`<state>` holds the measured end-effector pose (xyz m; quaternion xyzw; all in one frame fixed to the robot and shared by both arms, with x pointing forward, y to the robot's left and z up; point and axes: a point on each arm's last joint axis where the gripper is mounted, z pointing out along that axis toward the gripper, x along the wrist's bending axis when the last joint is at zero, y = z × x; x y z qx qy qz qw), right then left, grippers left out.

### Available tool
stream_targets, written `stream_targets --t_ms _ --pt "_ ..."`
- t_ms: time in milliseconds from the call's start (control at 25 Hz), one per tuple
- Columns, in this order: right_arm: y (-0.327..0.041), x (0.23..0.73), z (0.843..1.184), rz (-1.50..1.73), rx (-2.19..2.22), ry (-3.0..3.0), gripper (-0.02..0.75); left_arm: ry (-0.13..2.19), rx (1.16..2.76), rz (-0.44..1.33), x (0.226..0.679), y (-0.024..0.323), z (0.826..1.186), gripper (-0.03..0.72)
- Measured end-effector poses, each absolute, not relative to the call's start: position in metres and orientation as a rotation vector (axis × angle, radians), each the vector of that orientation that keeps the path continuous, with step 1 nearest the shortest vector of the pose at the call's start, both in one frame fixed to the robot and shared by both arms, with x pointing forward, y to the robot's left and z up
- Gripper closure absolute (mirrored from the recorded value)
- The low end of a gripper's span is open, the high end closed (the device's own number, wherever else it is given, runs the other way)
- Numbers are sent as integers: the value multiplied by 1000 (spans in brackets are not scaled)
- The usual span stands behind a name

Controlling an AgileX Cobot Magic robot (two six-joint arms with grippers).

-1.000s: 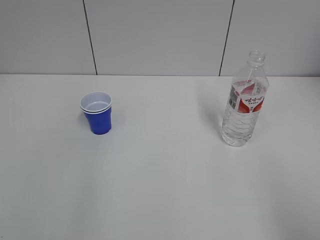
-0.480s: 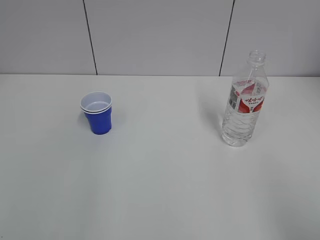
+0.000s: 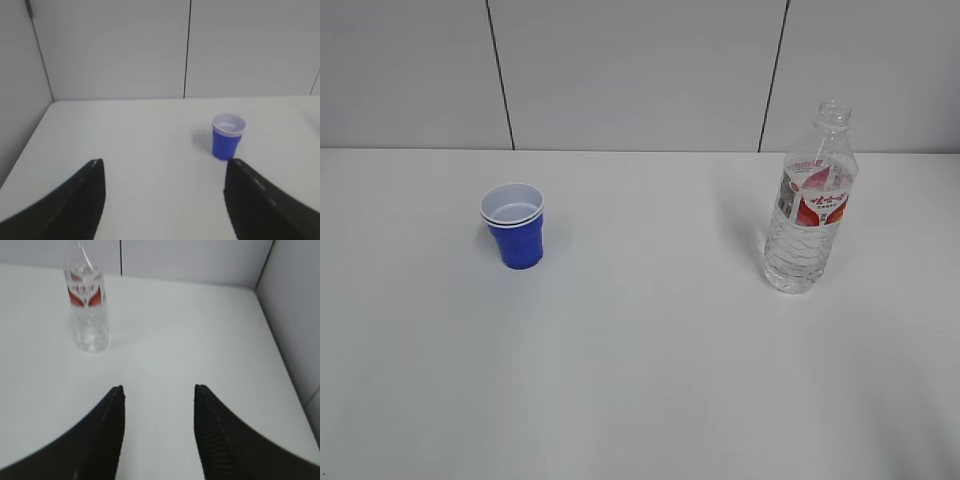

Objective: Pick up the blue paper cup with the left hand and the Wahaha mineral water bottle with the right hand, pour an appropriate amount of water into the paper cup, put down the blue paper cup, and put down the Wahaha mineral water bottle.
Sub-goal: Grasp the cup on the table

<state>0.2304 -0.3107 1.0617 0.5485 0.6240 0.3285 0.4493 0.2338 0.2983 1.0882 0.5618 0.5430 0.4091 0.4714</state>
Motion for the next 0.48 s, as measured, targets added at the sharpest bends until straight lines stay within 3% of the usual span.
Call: stream_targets --t_ms 280,480 --pt "-306 238 1091 1020 1127 1321 389 1179 1184 998 237 293 1106 167" --pt "-303 259 1112 1088 1018 1234 389 1210 1169 911 253 289 1094 194"
